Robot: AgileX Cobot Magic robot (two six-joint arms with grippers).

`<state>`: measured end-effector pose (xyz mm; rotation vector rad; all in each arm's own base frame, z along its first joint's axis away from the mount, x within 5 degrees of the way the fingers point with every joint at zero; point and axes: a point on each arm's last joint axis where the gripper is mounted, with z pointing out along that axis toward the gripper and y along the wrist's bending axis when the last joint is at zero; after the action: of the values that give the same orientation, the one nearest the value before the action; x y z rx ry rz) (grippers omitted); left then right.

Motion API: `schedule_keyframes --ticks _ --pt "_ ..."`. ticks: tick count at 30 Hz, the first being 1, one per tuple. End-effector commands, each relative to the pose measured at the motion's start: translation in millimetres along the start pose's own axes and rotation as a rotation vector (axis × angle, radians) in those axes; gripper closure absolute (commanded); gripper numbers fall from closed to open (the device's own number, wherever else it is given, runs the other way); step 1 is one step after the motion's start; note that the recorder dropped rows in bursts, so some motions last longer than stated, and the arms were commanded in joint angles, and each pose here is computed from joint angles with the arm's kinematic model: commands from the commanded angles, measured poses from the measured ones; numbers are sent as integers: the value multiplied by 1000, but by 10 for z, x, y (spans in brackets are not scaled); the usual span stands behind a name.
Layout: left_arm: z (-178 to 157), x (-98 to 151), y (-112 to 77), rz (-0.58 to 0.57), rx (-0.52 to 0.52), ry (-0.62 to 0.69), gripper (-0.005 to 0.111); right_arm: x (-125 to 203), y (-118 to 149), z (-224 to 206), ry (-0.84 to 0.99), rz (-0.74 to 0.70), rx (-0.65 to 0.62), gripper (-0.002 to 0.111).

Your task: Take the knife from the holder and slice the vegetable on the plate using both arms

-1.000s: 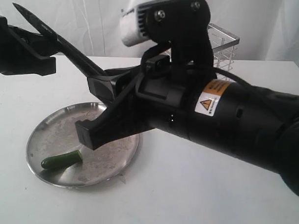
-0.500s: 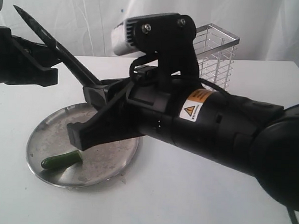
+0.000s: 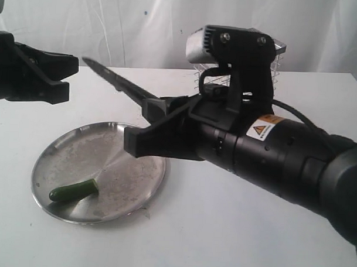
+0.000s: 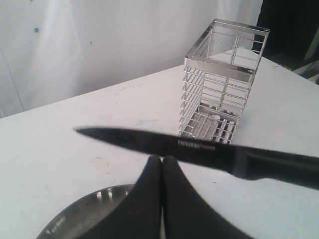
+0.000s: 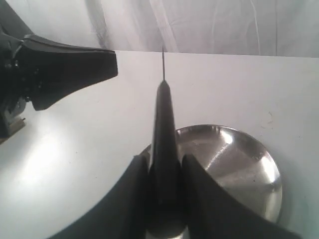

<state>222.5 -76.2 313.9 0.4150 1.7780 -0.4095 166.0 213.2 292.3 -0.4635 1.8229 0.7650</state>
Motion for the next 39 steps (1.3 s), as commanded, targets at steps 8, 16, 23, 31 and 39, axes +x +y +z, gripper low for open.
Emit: schedule_keyframes --ticks 8,16,23,31,39 --pt "7 44 -31 30 28 17 107 161 -173 -97 -41 -16 81 108" --pt "-22 473 -107 189 124 177 97 235 -206 -26 -29 -29 106 108" --pt "-27 873 -118 350 199 351 56 328 -218 58 10 -55 112 108" --pt "146 1208 -3 496 225 526 53 323 -219 71 -5 -76 112 108" --pt "349 1398 115 610 233 617 53 281 -198 75 -40 -128 95 108"
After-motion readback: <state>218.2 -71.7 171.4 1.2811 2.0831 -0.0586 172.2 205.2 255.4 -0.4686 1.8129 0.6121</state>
